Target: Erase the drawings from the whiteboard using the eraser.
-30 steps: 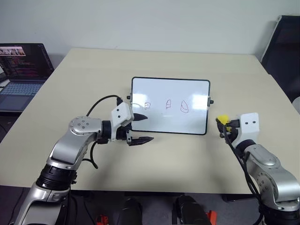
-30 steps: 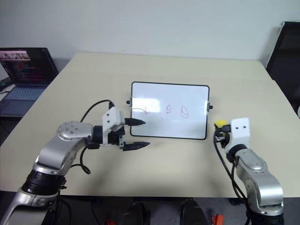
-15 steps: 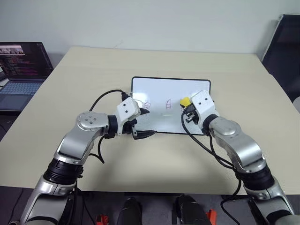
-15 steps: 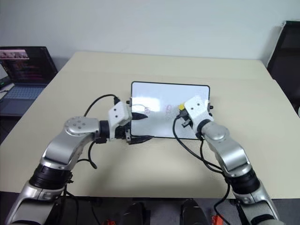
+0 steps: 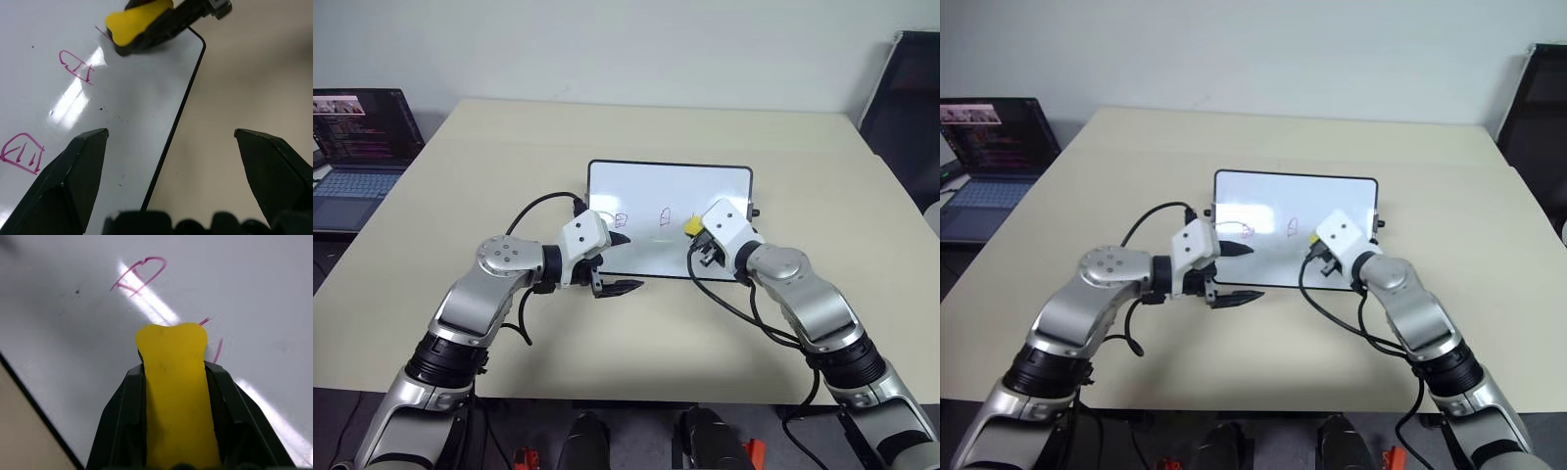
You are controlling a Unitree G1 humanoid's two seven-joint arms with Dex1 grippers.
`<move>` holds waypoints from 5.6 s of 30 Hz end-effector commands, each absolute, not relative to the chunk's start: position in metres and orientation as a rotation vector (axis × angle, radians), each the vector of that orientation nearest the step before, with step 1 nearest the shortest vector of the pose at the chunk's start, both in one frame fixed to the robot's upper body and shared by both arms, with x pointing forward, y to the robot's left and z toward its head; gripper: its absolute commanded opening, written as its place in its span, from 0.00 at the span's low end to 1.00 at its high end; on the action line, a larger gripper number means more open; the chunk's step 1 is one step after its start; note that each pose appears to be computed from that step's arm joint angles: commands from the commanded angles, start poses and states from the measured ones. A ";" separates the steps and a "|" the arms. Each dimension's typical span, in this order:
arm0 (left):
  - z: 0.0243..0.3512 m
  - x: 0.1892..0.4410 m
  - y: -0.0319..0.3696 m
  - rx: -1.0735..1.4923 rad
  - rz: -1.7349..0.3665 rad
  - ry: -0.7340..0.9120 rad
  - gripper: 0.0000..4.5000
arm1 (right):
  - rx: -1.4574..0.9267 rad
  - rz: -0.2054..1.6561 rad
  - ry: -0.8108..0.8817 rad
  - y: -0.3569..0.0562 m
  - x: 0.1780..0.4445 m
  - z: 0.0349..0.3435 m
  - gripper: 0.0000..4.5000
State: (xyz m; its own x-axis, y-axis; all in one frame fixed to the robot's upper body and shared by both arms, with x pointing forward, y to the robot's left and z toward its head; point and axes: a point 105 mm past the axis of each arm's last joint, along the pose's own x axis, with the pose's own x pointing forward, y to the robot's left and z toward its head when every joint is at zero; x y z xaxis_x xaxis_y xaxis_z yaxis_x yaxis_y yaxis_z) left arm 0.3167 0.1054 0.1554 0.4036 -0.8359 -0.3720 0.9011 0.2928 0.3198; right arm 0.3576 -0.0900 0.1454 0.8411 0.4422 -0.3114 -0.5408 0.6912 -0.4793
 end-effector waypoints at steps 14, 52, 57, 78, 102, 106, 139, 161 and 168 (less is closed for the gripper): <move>0.166 0.309 0.099 0.536 -1.205 0.105 1.00 | -0.691 0.567 0.175 -0.091 0.363 0.147 0.27; 0.163 0.301 0.097 0.518 -1.253 0.130 1.00 | -0.800 0.617 0.268 -0.106 0.354 0.133 0.26; 0.162 0.299 0.097 0.518 -1.260 0.134 1.00 | -0.841 0.443 0.131 -0.115 0.377 0.164 0.26; 0.157 0.292 0.101 0.507 -1.263 0.161 1.00 | -0.751 0.557 0.191 -0.110 0.354 0.154 0.26; 0.172 0.298 0.152 0.224 -0.843 0.118 1.00 | -0.202 0.779 0.014 -0.089 0.300 0.175 0.26; 0.173 0.300 0.157 0.241 -0.824 0.122 1.00 | -0.196 0.779 -0.001 -0.087 0.302 0.175 0.26; 0.155 0.307 0.142 0.416 -0.995 0.204 1.00 | -0.761 0.644 -0.084 -0.044 0.399 0.192 0.26; 0.152 0.303 0.136 0.400 -1.014 0.201 1.00 | -0.961 0.684 0.028 -0.059 0.399 0.155 0.26; 0.152 0.302 0.136 0.397 -1.016 0.201 1.00 | -0.949 0.890 0.132 -0.046 0.370 0.128 0.26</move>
